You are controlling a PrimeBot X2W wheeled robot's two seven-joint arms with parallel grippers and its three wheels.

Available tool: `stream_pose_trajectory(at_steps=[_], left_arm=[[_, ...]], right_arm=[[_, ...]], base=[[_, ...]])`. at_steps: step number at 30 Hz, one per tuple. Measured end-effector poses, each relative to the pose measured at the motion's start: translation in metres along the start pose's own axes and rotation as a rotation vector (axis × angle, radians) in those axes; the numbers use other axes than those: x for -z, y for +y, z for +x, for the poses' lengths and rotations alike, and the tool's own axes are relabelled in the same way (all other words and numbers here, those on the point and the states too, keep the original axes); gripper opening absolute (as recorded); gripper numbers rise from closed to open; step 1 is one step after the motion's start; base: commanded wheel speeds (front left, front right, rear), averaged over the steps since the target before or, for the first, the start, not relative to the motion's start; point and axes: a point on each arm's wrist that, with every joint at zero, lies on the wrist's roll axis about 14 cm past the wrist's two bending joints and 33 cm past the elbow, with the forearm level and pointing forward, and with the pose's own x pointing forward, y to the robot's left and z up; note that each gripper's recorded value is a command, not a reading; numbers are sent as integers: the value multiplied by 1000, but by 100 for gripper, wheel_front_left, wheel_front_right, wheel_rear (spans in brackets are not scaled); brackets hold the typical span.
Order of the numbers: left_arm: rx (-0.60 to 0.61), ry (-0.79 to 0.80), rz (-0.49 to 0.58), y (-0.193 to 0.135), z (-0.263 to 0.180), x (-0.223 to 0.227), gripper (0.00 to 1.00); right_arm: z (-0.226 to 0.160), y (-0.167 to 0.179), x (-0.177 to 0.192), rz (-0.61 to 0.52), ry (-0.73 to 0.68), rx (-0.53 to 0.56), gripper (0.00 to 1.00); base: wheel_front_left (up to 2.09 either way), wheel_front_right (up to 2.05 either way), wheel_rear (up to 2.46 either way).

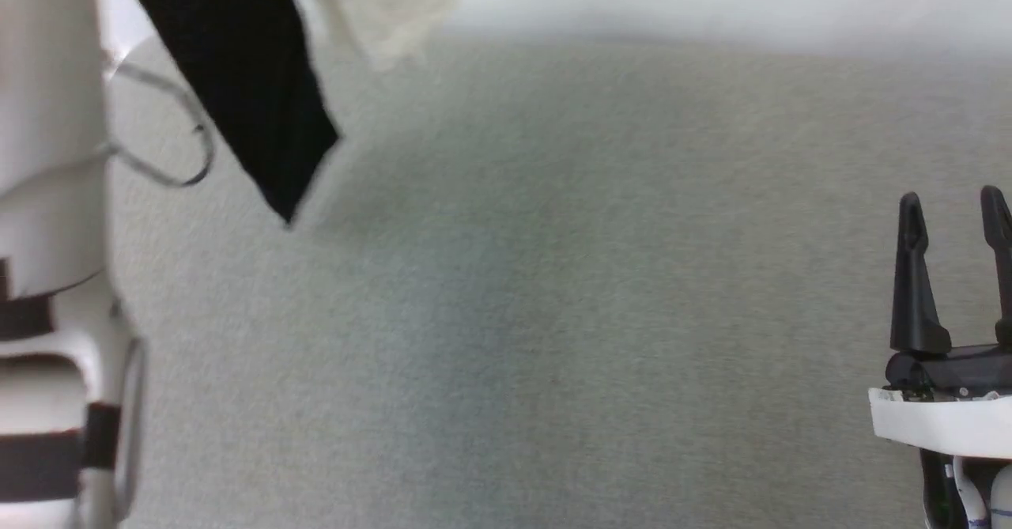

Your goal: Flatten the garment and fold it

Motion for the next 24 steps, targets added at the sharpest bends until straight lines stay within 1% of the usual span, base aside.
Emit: stream_pose_trajectory(at_steps=[4,7,12,14,16,19,24], left_arm=[[121,-100,-97,-48,9,-41,0],[215,-130,-148,-88,11,-57,0],[370,-132,-204,-151,9,-64,0],[435,-132,-205,-176,6,-62,0],[492,-110,-237,-199,1,-50,0],[554,-35,-261,-231,-7,-10,0],[637,170,-351,-287,-42,85,0]], right_arm=[[-14,-15,-13,-21,-15,54,100],[-23,-25,-24,-46,-30,89,100],[-37,-42,-40,-78,-56,147,100],[-43,-51,-45,-92,-63,176,100],[-49,-60,-50,-107,-70,205,100],[-56,-70,-55,-118,-77,238,100],[-66,-83,-58,-133,-73,281,100]], base=[[0,0,0],[0,0,0],[0,0,0],[0,0,0],[0,0,0],[0,0,0],[0,0,0]])
